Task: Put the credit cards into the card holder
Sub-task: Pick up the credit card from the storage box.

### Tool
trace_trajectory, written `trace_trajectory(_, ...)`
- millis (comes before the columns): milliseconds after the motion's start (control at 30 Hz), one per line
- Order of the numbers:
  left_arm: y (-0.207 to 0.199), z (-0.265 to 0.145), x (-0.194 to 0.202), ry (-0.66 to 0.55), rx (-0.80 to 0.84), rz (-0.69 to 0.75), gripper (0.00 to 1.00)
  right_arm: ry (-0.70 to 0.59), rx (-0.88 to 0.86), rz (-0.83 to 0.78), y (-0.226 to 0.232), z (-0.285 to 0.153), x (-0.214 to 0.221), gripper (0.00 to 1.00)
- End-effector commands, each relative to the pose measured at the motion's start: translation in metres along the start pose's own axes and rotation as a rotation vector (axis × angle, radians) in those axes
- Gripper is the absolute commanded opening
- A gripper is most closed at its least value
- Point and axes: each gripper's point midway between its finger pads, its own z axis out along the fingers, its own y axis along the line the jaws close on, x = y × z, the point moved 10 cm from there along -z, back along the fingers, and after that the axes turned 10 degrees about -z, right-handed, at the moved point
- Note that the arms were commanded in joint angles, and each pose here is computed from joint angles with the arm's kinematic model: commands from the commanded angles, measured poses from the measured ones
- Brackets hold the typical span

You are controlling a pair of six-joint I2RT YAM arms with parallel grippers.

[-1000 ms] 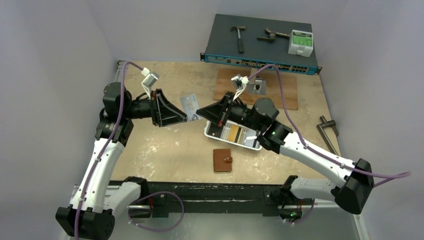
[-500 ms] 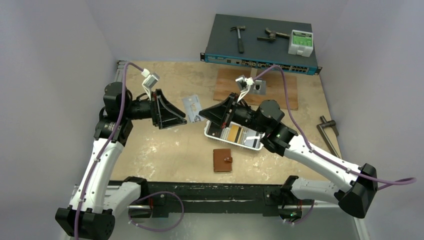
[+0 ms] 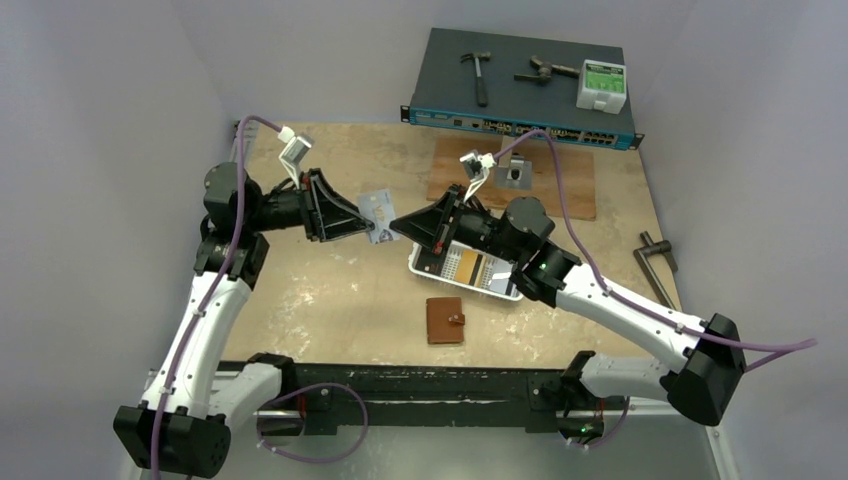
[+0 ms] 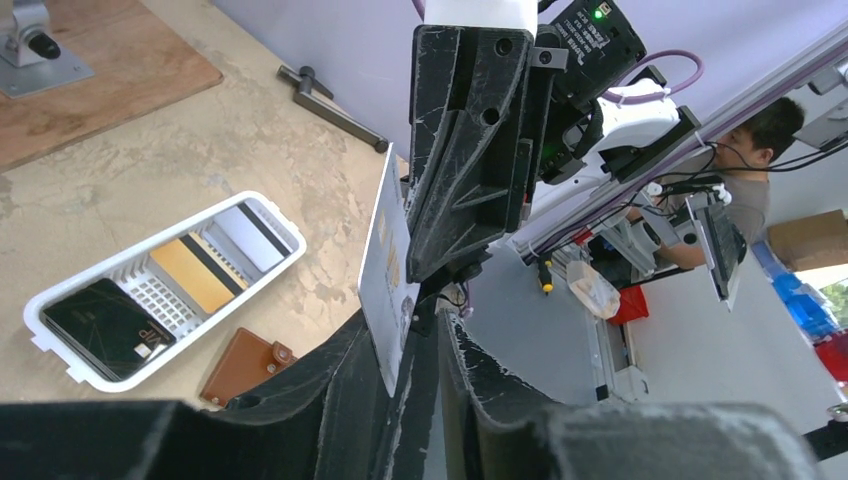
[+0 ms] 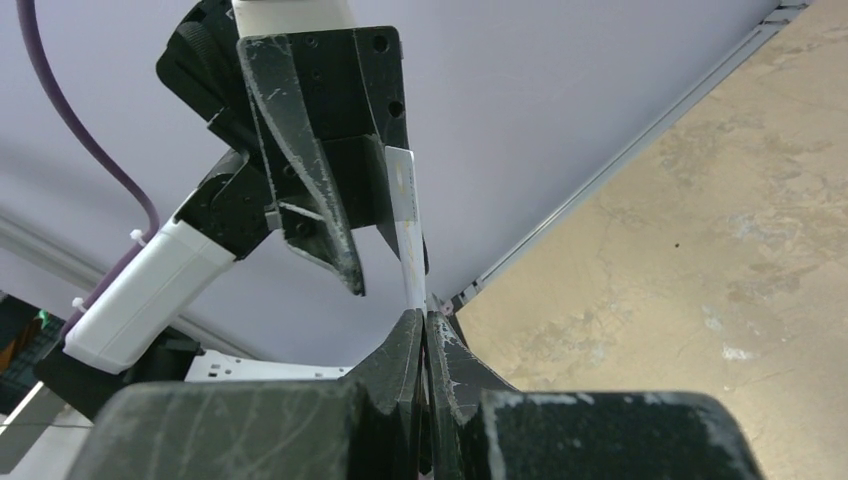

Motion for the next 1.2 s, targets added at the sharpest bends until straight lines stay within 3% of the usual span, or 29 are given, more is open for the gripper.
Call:
trace_trajectory(0, -0.006, 0.000, -0.005, -0.001, 0.039, 0.022, 0.23, -0.068, -0.068, -0.006, 0.009, 0.004, -0.012, 0.00)
trace_trajectory(300, -0.009, -0.001, -0.005, -0.006, 0.032, 0.014, 0.07, -0.016, -0.142, -0.044, 0.013, 0.003, -0.007, 0.00)
trace_trajectory(400, -0.010, -0.001, -0.004, 0.008, 0.018, 0.002, 0.00, 0.008, -0.132, -0.082, 0.015, 0.004, -0.012, 0.05)
trace_trajectory(500, -0.013, -0.004, -0.002, 0.024, -0.008, -0.006, 0.00, 0.003, -0.129, -0.115, 0.018, 0.006, -0.020, 0.12)
trace_trajectory(667, -0.019, -0.006, 0.003, 0.032, 0.003, -0.006, 0.00, -0.007, -0.153, -0.138, 0.020, 0.019, -0.031, 0.15)
trace_trajectory(933, -0.022, -0.007, 0.004, 0.030, 0.004, 0.003, 0.00, 0.015, -0.217, -0.093, 0.022, 0.025, -0.027, 0.00)
trace_trajectory(1033, -0.022, -0.007, 0.004, 0.031, -0.003, 0.004, 0.08, 0.034, -0.233, -0.092, 0.023, 0.019, -0.023, 0.00)
trace_trajectory(1167, -0.014, -0.007, 0.005, 0.028, -0.059, -0.001, 0.37, 0.062, -0.144, -0.080, 0.018, 0.008, -0.017, 0.00)
